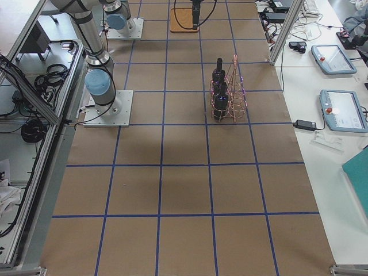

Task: Take wine from basket and place on tray
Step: 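Move the right gripper down over the wine bottles in the copper rack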

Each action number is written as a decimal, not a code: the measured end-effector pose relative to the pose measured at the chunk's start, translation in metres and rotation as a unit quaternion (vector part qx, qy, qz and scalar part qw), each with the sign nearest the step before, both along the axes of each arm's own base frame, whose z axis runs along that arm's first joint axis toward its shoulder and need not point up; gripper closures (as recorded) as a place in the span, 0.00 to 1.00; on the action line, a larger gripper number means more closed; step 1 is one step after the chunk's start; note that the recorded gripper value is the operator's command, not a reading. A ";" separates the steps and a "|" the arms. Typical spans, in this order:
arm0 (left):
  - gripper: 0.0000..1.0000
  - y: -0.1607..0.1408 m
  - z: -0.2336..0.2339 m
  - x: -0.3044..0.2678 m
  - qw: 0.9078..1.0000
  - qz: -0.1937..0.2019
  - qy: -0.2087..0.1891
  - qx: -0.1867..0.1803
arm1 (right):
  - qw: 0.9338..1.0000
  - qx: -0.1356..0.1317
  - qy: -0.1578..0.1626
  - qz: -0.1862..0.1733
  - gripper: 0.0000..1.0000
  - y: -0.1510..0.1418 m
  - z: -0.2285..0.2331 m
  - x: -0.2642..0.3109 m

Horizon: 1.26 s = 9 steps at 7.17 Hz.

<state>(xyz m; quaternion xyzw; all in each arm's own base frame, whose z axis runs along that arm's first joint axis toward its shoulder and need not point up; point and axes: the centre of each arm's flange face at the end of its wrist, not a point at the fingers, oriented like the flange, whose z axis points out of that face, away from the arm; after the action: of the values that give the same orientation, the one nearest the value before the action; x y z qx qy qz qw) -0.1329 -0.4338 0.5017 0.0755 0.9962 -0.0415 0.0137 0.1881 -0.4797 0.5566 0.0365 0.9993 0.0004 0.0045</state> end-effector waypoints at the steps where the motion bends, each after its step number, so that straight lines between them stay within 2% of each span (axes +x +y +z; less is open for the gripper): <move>1: 0.00 0.000 0.000 0.000 1.000 0.000 0.000 0.000 | 1.000 0.006 0.001 -0.001 0.00 0.001 -0.001 -0.001; 4: 0.00 0.000 -0.001 0.001 1.000 0.000 0.000 0.001 | 1.000 0.014 0.000 -0.003 0.00 0.002 -0.003 -0.003; 9: 0.00 0.000 -0.001 0.001 1.000 0.000 0.000 0.001 | 1.000 0.011 -0.004 -0.006 0.00 -0.004 -0.001 -0.005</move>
<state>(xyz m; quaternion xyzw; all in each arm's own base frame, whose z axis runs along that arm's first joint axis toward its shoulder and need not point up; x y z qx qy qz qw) -0.1323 -0.4338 0.5007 0.0755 0.9962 -0.0401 0.0137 0.1834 -0.4833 0.5559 0.0430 0.9990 0.0117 0.0077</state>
